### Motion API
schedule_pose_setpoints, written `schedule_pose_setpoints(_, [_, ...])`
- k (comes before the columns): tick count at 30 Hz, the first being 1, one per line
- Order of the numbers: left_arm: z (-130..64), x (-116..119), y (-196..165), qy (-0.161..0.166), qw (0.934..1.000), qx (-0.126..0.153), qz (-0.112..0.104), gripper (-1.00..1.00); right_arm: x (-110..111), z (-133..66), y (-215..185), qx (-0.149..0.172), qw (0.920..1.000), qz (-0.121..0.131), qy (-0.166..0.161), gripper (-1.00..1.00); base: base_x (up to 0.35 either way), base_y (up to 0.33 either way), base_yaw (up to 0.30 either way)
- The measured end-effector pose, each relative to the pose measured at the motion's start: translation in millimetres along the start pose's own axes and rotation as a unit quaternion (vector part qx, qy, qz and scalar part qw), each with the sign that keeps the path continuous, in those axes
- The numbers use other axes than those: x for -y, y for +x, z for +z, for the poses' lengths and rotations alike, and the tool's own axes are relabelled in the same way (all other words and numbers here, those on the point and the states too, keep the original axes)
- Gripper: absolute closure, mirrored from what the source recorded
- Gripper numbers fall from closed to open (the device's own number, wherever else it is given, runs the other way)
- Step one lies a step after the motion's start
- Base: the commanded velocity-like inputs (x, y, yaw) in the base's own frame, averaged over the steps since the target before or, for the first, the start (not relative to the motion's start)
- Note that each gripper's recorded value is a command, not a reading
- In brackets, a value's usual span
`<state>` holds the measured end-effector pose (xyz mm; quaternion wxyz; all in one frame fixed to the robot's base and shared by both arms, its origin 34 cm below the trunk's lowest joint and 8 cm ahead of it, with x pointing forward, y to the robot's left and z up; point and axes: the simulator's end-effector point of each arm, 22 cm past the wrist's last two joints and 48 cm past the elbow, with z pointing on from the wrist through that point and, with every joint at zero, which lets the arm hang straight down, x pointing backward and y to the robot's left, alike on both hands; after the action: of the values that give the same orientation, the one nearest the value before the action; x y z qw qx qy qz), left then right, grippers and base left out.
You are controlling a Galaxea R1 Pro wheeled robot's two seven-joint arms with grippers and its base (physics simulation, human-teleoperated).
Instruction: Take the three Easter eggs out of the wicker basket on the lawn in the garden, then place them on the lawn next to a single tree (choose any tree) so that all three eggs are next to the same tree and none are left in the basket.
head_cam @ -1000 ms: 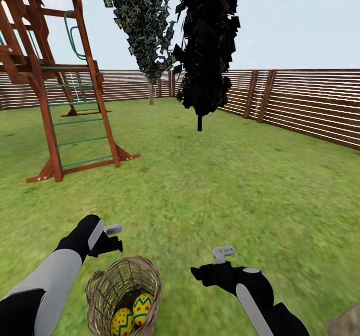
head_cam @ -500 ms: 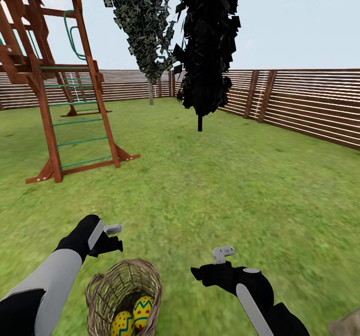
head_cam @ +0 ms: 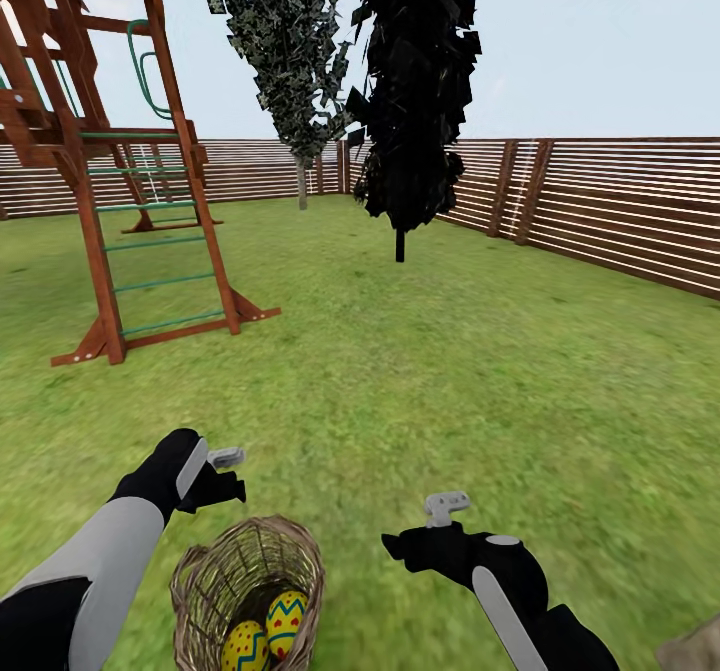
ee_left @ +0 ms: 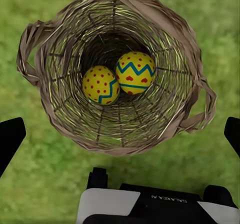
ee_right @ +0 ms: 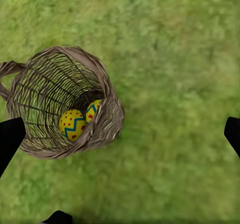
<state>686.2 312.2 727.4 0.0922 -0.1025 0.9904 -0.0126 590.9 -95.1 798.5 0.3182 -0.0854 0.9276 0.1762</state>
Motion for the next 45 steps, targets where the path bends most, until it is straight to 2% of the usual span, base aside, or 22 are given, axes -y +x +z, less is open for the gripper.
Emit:
schedule_pose_setpoints(9, [1.4, 1, 0, 0.002, 1.0000, 0.000, 0.000, -1.00, 0, 1.2, 1, 0.000, 1.0000, 0.000, 0.000, -1.00, 0.000, 0.000, 0.000])
schedule_pose_setpoints(26, [27.8, 0, 5, 0.002, 1.0000, 0.001, 0.000, -1.00, 5, 21.0, 18, 0.000, 1.0000, -0.003, -0.002, -1.00, 0.000, 0.000, 0.000])
schedule_pose_setpoints(35, [27.5, 0, 2, 0.002, 1.0000, 0.006, 0.000, -1.00, 5, 21.2, 18, 0.000, 1.0000, -0.003, -0.002, -1.00, 0.000, 0.000, 0.000])
schedule_pose_setpoints(45, [44.0, -1, 6, 0.002, 1.0000, 0.007, 0.000, -1.00, 9, 32.9, 28, 0.001, 1.0000, -0.003, -0.004, -1.00, 0.000, 0.000, 0.000])
